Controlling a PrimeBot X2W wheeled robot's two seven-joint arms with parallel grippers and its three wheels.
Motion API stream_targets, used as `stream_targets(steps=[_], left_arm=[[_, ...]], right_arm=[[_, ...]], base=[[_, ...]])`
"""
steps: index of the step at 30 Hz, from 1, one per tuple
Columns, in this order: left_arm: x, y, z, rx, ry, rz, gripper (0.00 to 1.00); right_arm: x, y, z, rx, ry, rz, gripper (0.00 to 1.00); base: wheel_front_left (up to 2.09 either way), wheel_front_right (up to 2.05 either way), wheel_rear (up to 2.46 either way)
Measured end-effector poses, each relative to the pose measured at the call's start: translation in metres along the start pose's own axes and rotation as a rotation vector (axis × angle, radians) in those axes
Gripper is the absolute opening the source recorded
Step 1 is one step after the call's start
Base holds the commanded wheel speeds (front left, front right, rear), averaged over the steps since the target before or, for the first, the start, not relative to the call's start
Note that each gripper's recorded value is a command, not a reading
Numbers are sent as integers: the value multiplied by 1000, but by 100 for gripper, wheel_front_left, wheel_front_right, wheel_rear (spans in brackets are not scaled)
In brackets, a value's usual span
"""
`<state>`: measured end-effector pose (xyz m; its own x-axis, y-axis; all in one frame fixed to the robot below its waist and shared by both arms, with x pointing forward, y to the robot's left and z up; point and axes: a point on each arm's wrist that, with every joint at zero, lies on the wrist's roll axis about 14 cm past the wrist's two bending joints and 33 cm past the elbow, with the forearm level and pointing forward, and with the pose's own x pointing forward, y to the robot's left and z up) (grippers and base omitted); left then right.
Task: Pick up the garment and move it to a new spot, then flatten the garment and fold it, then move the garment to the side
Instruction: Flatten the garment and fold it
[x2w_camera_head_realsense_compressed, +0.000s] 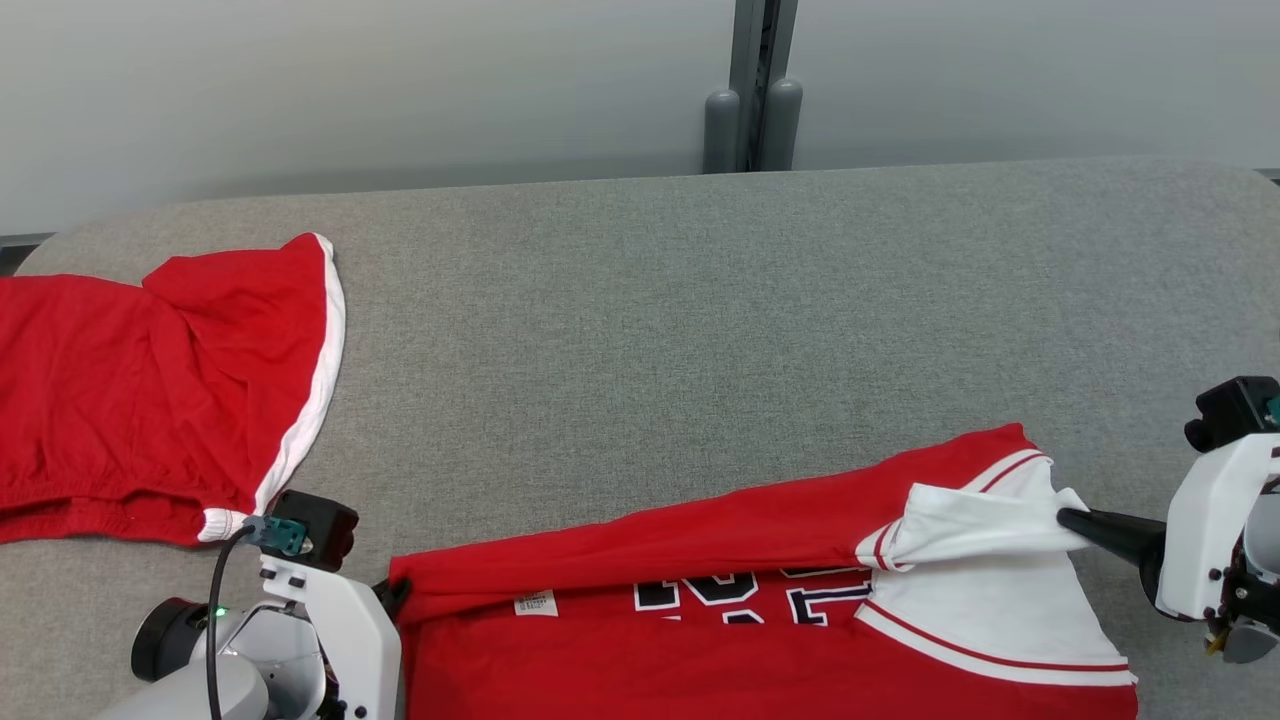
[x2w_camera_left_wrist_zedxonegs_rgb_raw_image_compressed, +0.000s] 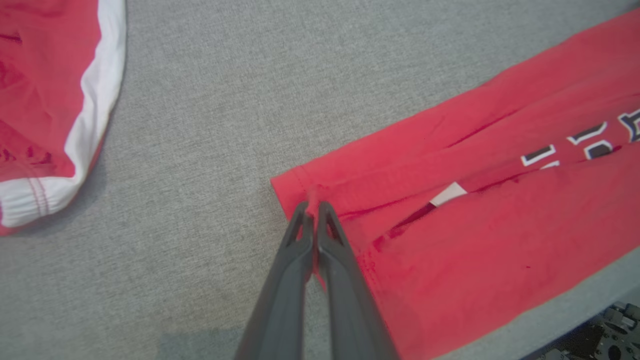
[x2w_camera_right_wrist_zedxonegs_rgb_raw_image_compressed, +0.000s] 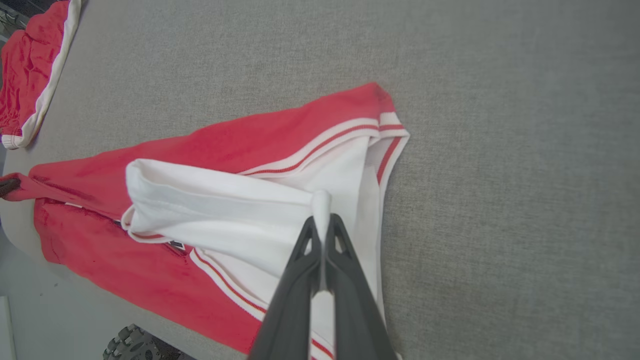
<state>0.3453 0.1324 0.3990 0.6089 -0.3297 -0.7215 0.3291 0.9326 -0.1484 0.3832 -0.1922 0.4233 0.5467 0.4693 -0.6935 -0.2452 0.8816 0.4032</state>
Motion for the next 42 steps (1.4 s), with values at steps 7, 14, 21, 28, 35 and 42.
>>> stream_targets(steps=[7,14,21,28,35,42], left_arm=[[-3,-6,-10,-13,26,-14,0],[-3,-13,-23,-29,66,-31,19],[-5,-12,-27,-32,82,-26,100],[-12,-15,-40,-32,124,-33,100],[-26,-12,-35,-47,75,-7,100],[-37,-11,-20,-70,-7,18,100]], right_arm=[[0,-3,-12,18,28,-9,0],[3,-2,-24,38,51,-7,16],[1,1,-31,65,60,3,100],[-10,0,-41,77,61,0,100],[-26,-3,-47,81,7,-13,100],[-38,-4,-39,92,-84,-14,100]], base=[[0,0,0],[0,0,0],[0,0,0],[0,0,0],[0,0,0],[0,0,0]])
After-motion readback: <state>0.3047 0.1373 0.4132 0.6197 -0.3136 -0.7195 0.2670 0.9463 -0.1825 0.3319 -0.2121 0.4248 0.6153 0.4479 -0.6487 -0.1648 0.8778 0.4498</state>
